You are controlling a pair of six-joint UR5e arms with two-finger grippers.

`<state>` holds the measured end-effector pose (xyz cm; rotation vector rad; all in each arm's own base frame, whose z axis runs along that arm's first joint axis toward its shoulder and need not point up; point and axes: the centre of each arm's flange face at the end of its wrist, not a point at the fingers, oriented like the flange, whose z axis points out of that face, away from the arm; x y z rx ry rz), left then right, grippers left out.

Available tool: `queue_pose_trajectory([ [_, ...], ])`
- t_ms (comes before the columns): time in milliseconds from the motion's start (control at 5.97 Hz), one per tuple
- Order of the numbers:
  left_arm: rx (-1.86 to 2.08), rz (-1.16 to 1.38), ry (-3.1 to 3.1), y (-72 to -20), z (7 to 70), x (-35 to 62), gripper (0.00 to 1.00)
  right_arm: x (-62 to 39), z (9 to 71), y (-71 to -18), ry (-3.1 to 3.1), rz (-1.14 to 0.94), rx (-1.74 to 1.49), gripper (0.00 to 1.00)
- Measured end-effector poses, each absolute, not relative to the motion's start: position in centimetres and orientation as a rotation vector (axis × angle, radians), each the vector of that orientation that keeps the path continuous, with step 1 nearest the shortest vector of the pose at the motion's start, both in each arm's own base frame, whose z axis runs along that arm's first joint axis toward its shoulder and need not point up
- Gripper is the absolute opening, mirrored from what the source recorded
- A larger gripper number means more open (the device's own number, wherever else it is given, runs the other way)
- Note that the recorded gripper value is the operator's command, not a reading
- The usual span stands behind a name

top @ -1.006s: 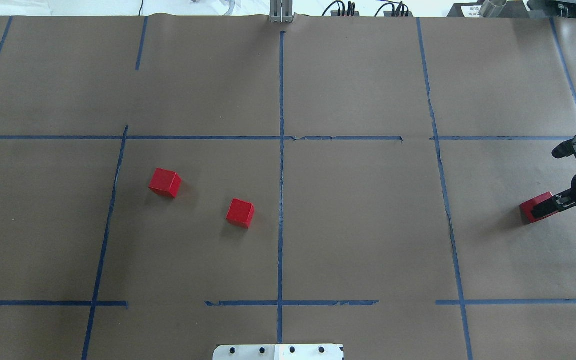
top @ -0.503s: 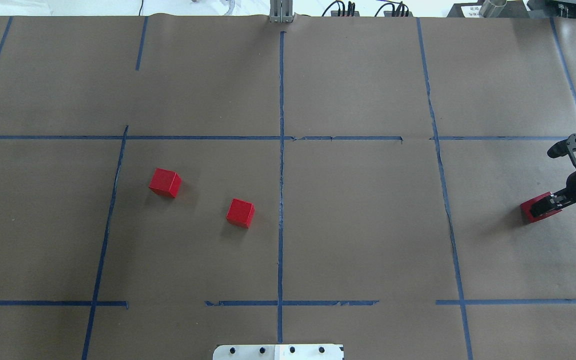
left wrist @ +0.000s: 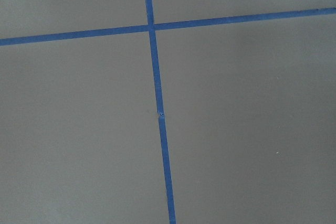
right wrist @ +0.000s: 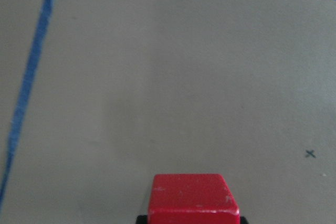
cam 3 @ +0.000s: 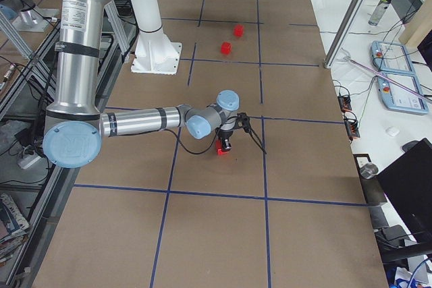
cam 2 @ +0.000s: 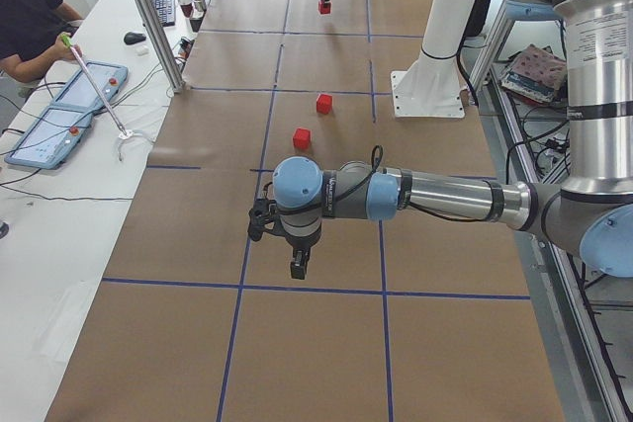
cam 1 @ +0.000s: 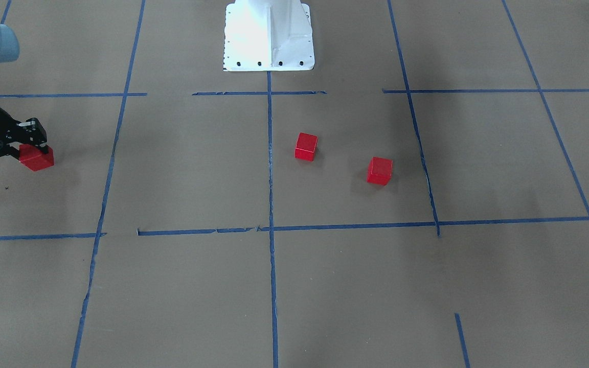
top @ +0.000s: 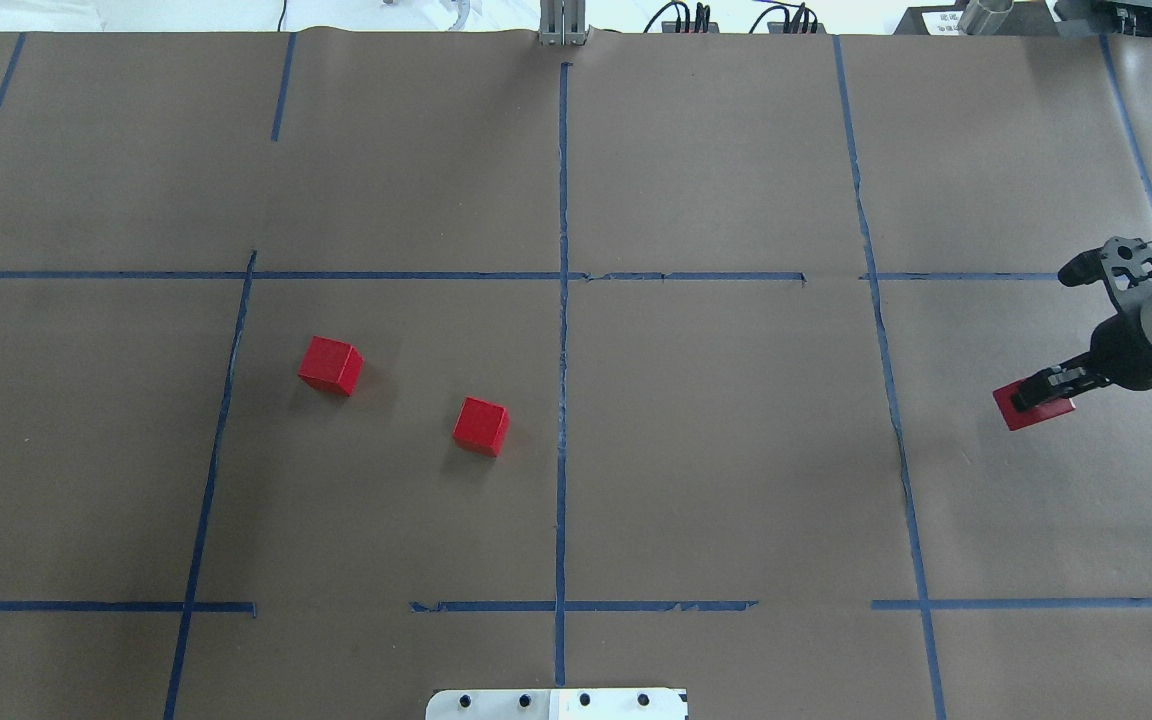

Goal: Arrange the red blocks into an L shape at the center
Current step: 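Close the right gripper on the red cube and lift it, then carry the red cube with the right gripper to the table center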

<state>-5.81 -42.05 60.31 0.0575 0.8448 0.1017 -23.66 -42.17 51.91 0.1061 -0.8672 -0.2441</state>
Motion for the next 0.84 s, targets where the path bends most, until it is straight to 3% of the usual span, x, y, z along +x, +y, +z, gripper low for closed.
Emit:
queue_pose_trajectory([
  [838, 0.102, 0.125, 0.844, -43.2, 59.4, -5.7, 1.00, -46.1, 24.3, -38.5, -1.064, -0.029, -0.010, 0.00],
])
